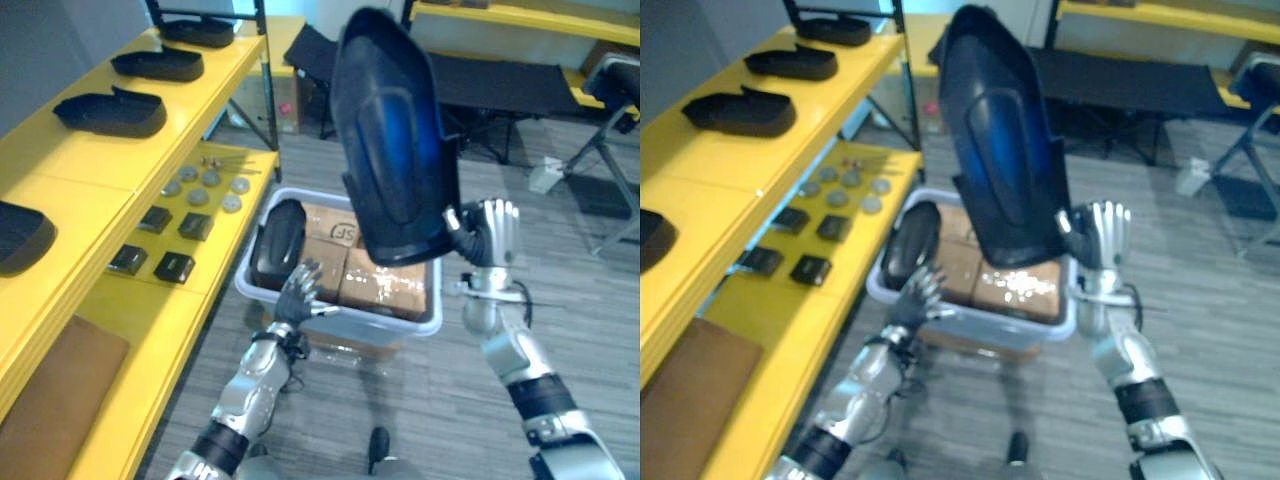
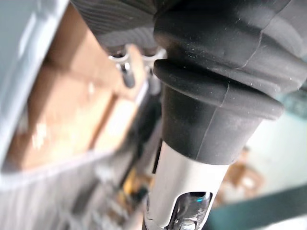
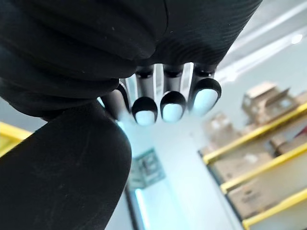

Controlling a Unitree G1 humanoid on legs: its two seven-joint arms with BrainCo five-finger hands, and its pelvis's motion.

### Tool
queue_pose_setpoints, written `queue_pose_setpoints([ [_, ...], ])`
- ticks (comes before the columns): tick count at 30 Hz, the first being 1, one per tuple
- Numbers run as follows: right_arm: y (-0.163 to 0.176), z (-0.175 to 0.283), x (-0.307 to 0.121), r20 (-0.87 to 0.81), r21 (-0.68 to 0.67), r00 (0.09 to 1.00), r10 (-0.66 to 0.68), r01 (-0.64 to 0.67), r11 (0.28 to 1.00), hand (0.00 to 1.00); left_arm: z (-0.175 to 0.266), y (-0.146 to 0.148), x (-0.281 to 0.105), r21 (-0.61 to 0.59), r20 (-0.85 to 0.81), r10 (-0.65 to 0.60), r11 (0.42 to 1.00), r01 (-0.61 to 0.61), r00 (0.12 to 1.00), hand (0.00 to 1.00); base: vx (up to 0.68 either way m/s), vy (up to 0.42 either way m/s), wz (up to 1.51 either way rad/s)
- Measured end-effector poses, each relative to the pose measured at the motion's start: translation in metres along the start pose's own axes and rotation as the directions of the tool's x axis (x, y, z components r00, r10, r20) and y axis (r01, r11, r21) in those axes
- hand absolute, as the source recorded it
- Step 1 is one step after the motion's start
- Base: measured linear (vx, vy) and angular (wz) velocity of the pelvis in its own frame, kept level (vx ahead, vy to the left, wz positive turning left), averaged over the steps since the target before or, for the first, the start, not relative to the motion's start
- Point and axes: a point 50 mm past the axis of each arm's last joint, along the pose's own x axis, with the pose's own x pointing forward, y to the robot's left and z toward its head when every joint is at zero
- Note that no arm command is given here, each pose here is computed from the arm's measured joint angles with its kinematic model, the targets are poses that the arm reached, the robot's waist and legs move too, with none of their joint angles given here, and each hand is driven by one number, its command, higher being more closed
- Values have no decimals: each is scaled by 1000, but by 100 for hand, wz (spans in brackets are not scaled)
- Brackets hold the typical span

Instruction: Walk over and take plastic housings, then place them on the shelf

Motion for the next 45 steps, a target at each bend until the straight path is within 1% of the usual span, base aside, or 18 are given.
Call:
queue_pose_setpoints([
  [3,9,7,-6,21,16,998,59,-59,998,100,5,-8,3,-106,12,-75,992,76,997,0,0,0,0],
  [7,22,12,-18,35,23,990,135,-136,990,100,0,-19,3,-180,-2,-153,972,150,988,0,0,0,0],
  [10,29,16,-25,53,27,982,182,-184,983,100,0,-22,3,-261,11,-185,948,182,983,0,0,0,0],
  [12,32,19,-28,63,33,978,200,-202,979,100,1,-21,3,-288,22,-194,938,192,981,0,-21,3,0],
  [16,36,22,-33,70,45,973,222,-225,973,100,2,-19,3,-276,23,-177,945,176,984,0,-65,2,1],
  [20,39,22,-45,68,63,966,251,-255,965,100,1,-16,4,-273,12,-137,953,135,991,0,-34,-6,2],
  [22,40,24,-49,75,73,962,264,-269,960,100,2,-15,4,-240,10,-123,963,122,992,0,0,0,0],
  [25,45,27,-59,80,93,953,292,-299,950,100,2,-12,4,-201,0,-80,976,79,997,0,0,0,0],
  [29,51,29,-67,59,114,947,315,-320,940,100,1,-7,4,-161,-15,14,987,-16,1000,0,0,0,0],
  [30,52,29,-72,49,125,946,320,-324,938,100,0,-5,3,-146,-17,43,988,-45,999,100,0,0,0],
  [35,55,36,-84,35,180,951,306,-308,934,100,0,3,1,-113,-1,144,983,-144,990,100,0,0,0],
  [37,59,43,-89,31,211,951,306,-306,928,100,1,8,3,-155,32,208,967,-201,978,100,0,0,0],
  [45,66,66,-99,57,308,958,280,-284,908,100,-7,21,1,-169,2,303,939,-299,953,100,0,0,0],
])
